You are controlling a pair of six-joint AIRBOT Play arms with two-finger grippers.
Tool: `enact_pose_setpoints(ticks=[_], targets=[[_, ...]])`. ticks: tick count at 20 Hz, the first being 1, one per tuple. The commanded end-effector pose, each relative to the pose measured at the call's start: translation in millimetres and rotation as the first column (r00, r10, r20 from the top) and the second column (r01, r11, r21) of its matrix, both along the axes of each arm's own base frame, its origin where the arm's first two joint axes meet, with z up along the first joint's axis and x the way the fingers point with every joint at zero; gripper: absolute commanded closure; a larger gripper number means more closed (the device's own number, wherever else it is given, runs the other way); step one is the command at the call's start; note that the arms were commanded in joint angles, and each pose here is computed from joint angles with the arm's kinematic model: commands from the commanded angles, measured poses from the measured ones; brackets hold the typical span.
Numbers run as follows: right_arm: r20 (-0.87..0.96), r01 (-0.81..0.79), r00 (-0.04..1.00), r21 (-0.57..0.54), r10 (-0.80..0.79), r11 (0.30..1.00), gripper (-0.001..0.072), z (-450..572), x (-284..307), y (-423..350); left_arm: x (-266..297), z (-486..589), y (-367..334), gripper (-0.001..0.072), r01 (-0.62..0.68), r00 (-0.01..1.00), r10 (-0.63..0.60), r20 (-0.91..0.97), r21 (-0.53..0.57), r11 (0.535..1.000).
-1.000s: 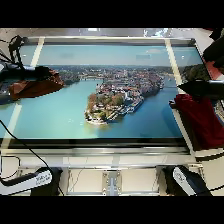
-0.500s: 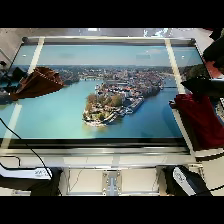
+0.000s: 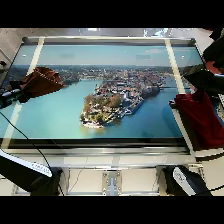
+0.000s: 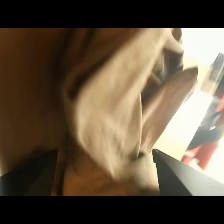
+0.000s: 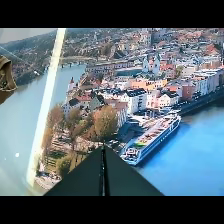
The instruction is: Fold the shirts.
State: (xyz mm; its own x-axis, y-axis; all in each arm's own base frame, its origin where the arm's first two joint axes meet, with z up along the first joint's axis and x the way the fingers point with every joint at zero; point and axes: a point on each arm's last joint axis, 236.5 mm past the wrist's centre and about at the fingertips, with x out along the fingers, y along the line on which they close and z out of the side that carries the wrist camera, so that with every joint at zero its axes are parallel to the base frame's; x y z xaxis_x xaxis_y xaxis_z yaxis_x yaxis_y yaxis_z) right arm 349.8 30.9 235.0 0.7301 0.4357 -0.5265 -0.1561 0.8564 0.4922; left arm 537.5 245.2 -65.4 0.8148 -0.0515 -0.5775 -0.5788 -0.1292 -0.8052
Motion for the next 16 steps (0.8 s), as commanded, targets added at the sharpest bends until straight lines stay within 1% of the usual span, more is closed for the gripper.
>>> enact_pose_setpoints(ticks=[1, 2, 3, 4, 6, 8, 10, 11, 13, 14, 15, 16], targets=[[-0.027, 0.017, 1.0, 0.038, -0.016, 0.999, 0.0696, -0.6, -1.3, 2.1, 17.8, -17.5, 20.6, 0.0007, -0.14, 0.987, 0.142, 0.071, -0.033, 0.99], [-0.032, 0.02, 0.999, 0.043, -0.018, 0.999, 0.0696, -1.0, -1.7, 2.3, 21.1, -16.3, 22.0, 0.0112, -0.145, 0.985, 0.147, 0.092, -0.028, 0.989], [-0.031, 0.02, 0.999, 0.042, -0.019, 0.999, 0.0697, -0.9, -1.6, 2.1, 24.7, -12.8, 22.1, 0.0513, -0.152, 0.981, 0.155, 0.117, -0.037, 0.988], [-0.031, 0.02, 0.999, 0.042, -0.019, 0.999, 0.0696, -1.0, -1.6, 2.0, 26.9, -7.9, 23.3, 0.0688, -0.157, 0.977, 0.161, 0.137, -0.039, 0.987], [-0.032, 0.021, 0.999, 0.041, -0.019, 0.999, 0.0697, -1.2, -1.7, 1.8, 33.6, 11.0, 15.1, 0.0694, -0.109, 0.972, 0.114, 0.204, -0.034, 0.993], [-0.031, 0.021, 0.999, 0.04, -0.02, 0.999, 0.0697, -0.9, -1.5, 1.7, 41.9, 49.8, -4.6, 0.0695, -0.009, 0.948, 0.01, 0.318, -0.005, 1.0], [-0.031, 0.021, 0.999, 0.04, -0.02, 0.999, 0.0697, -1.0, -1.5, 1.6, 46.2, 108.8, -41.9, 0.0695, 0.135, 0.877, -0.16, 0.453, 0.088, 0.987], [-0.031, 0.02, 0.999, 0.039, -0.019, 0.999, 0.0697, -0.8, -1.6, 1.7, 43.9, 143.9, -71.6, 0.0695, 0.224, 0.814, -0.264, 0.516, 0.14, 0.964], [-0.028, 0.019, 0.999, 0.038, -0.018, 0.999, 0.0696, 0.0, -1.9, 1.9, 27.4, 211.5, -145.7, 0.0696, 0.401, 0.63, -0.476, 0.614, 0.268, 0.876], [-0.029, 0.019, 0.999, 0.038, -0.018, 0.999, 0.0696, -0.1, -2.0, 1.9, 14.7, 238.3, -187.3, 0.0696, 0.48, 0.537, -0.566, 0.626, 0.325, 0.815], [-0.029, 0.019, 0.999, 0.038, -0.018, 0.999, 0.0697, -0.1, -2.0, 1.9, 2.9, 253.7, -224.7, 0.0696, 0.537, 0.469, -0.651, 0.598, 0.392, 0.747], [-0.028, 0.018, 0.999, 0.036, -0.017, 0.999, 0.0697, -0.1, -2.0, 1.9, -10.1, 262.5, -262.8, 0.0697, 0.585, 0.409, -0.741, 0.533, 0.471, 0.661]])
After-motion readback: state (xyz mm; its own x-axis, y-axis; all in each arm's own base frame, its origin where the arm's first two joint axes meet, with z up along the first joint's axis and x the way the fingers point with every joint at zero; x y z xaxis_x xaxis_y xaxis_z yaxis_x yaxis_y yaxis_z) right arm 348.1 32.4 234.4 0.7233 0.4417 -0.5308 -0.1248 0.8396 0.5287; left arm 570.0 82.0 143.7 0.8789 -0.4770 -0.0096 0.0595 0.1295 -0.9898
